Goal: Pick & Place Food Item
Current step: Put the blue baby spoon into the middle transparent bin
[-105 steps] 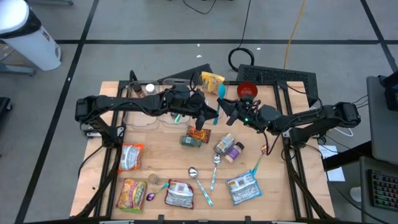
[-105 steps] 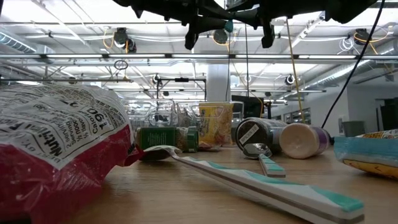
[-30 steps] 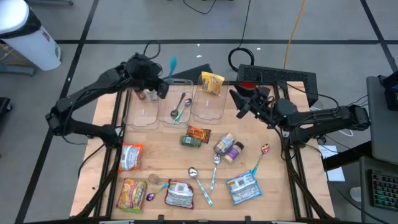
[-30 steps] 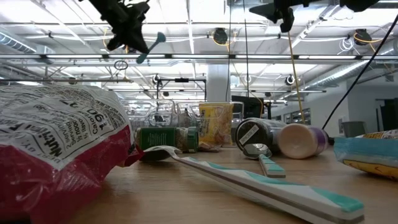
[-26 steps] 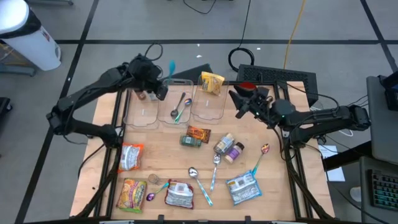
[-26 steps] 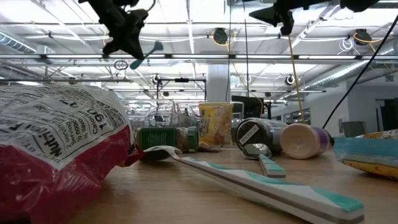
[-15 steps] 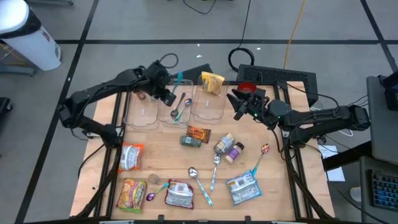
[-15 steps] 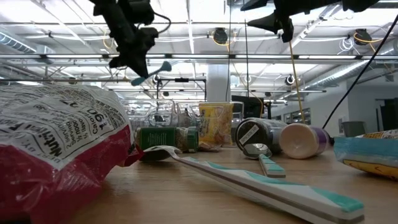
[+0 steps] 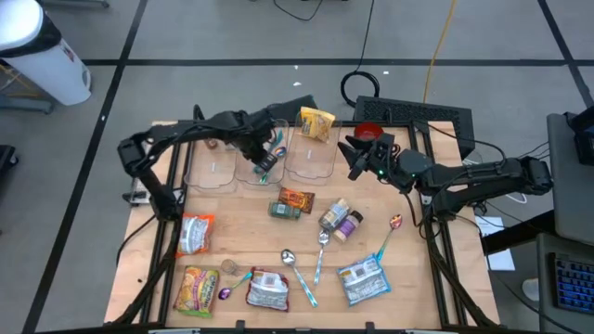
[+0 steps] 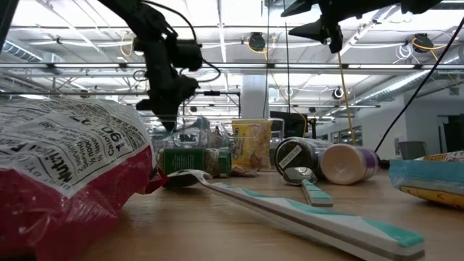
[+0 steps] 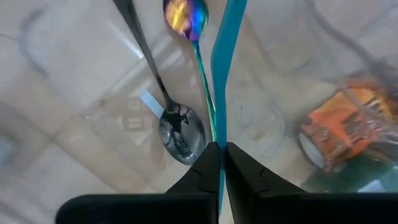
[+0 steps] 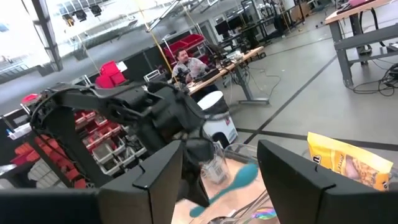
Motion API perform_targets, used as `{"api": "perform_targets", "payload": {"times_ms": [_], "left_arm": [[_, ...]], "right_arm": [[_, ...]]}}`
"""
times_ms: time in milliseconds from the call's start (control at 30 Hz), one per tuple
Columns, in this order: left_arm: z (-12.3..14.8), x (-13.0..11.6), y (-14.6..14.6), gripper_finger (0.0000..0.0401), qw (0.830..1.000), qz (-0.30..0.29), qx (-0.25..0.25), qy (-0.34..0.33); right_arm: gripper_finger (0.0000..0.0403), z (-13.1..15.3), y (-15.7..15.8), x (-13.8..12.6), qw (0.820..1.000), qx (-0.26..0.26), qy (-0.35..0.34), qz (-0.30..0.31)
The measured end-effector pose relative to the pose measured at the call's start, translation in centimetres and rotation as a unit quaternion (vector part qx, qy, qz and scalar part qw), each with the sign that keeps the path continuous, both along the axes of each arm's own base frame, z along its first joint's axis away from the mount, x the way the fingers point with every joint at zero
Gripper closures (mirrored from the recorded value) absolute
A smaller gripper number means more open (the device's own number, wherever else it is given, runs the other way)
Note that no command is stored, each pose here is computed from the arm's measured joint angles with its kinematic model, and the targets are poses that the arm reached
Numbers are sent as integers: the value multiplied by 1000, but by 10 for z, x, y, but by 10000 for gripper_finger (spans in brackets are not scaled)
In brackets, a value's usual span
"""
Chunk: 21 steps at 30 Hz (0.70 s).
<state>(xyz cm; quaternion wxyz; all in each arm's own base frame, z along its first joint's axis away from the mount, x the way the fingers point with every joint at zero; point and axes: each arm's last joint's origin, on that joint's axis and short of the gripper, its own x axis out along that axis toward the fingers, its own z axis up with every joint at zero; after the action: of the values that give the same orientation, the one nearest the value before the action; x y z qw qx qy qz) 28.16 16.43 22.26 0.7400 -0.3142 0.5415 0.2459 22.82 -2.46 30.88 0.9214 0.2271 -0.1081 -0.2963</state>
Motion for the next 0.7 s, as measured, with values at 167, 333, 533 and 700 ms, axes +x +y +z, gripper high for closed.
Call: {"api": "perform_targets", "payload": {"times_ms": [167, 333, 533, 700], "left_arm": [[-18, 8, -1, 388, 1000, -6, -15, 25], [-27, 9, 2, 381, 999, 2, -5, 47], [-31, 9, 6, 393, 998, 23, -8, 51], [-30, 9, 7, 376, 998, 26, -8, 50]], "right_arm": [[202, -2, 0, 0, 1000, 0, 11, 0], [202, -4, 0, 0, 1000, 1, 19, 0], [202, -4, 0, 0, 1000, 1, 23, 0], [202, -5, 0, 0, 1000, 1, 26, 0]]}}
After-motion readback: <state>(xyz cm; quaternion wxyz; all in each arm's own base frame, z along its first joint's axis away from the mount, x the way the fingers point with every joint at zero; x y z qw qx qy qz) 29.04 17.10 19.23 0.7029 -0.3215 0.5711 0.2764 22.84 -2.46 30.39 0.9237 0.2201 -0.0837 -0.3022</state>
